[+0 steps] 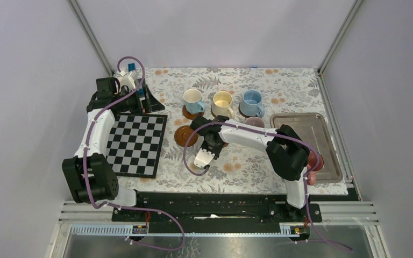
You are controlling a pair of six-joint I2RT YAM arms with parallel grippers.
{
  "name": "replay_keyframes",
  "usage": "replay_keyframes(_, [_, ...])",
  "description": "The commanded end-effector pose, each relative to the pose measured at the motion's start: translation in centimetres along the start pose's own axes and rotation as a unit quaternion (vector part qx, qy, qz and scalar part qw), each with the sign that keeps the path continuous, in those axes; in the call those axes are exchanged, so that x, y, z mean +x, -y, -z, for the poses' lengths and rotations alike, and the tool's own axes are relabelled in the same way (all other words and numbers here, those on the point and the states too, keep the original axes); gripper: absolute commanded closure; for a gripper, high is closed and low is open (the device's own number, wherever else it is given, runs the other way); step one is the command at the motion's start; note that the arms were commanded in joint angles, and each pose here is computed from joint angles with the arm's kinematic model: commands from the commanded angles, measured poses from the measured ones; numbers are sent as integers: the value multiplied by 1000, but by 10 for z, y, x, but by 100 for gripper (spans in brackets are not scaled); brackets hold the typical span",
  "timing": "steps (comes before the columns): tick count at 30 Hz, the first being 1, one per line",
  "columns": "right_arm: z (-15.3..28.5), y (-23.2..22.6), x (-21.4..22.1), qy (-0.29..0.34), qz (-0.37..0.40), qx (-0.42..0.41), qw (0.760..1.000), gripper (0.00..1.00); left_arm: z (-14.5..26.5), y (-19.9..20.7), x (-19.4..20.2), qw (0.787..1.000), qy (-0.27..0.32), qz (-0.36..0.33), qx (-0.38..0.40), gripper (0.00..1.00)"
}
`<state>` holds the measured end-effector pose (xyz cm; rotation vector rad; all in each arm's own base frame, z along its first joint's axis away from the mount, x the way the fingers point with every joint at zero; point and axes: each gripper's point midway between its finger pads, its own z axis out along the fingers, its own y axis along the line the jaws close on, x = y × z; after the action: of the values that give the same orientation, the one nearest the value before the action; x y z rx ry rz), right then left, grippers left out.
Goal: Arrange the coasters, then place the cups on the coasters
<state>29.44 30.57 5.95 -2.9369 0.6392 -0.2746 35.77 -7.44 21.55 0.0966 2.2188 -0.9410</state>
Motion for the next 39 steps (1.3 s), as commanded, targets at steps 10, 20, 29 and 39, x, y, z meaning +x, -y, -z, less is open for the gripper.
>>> replay_keyframes(10, [44, 1, -14, -9, -20, 51, 998, 24, 7, 14, -14, 999, 26, -33, 26, 1])
replay_keyframes(20, [124, 32, -26, 76, -229, 175, 955, 3, 14, 26, -28, 994, 34, -106, -2, 1])
replay_keyframes(29, [202, 3, 46, 209, -590, 268, 732, 0, -5, 64, -13, 969, -4, -246, -28, 1])
replay_keyframes(39, [192, -80, 112, 254, -838, 263, 406, 0, -59, 108, 22, 960, -61, -272, 2, 1])
